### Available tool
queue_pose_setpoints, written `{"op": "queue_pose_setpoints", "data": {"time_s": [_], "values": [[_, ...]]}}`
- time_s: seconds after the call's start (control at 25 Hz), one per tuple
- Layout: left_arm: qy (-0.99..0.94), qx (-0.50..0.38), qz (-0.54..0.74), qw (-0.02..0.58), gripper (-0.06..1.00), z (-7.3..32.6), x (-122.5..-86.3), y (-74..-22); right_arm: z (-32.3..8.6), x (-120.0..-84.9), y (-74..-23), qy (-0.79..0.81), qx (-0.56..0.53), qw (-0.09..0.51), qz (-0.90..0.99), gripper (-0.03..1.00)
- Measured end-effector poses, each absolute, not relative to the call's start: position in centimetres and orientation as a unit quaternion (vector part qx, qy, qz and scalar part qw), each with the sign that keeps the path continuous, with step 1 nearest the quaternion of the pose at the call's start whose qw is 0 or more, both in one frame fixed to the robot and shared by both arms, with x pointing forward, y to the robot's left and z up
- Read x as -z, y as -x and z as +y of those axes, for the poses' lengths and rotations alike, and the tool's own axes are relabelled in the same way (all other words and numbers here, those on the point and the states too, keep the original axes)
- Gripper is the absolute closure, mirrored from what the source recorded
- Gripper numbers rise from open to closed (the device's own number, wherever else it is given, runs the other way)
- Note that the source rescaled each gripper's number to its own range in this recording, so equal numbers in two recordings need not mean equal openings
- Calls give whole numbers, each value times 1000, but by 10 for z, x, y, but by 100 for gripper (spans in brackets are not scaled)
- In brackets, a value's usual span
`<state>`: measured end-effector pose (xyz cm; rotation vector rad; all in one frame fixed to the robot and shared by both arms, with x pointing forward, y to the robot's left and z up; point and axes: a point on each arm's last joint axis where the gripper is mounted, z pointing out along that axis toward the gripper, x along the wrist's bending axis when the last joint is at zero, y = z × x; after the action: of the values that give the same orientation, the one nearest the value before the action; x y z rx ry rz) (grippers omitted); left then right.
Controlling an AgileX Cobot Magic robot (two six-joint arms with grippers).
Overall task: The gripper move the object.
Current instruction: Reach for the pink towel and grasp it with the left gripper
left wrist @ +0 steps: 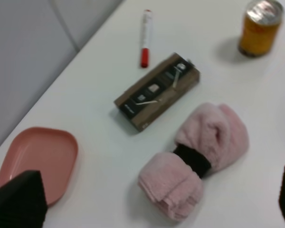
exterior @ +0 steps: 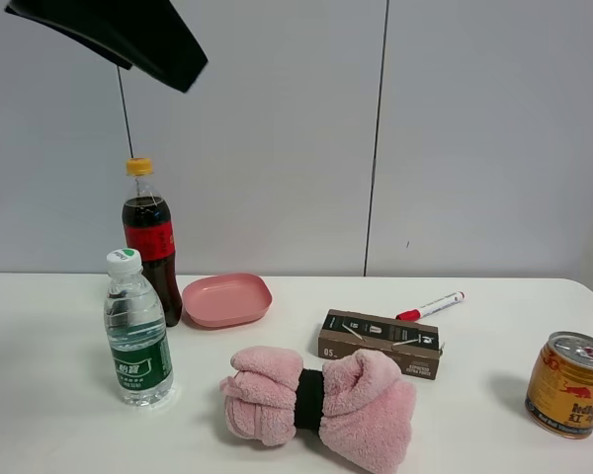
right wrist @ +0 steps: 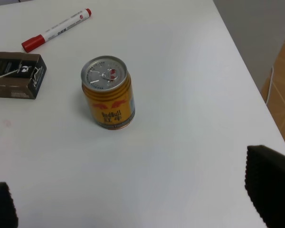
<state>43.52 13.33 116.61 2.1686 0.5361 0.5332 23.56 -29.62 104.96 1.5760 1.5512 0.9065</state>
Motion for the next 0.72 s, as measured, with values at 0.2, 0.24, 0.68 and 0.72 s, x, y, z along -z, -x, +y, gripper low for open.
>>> {"op": "queue_pose_setpoints", "data": {"time_s": [0.2, 0.24, 0.68, 0.72], "values": [[-893, -202, 119, 385, -6, 102, -1151, -425, -296, -1050, -236, -613, -353, 367, 604, -3], [-896, -199, 105, 383, -6, 97, -1150, -423, -296, -1050, -236, -613, -353, 367, 604, -3], [-934, -195, 11, 300, -6, 58, -1110, -423, -296, -1050, -236, -613, -353, 367, 604, -3], [-938, -195, 5, 286, -6, 54, -1103, -426, -296, -1050, -236, -613, -353, 367, 604, -3]]}}
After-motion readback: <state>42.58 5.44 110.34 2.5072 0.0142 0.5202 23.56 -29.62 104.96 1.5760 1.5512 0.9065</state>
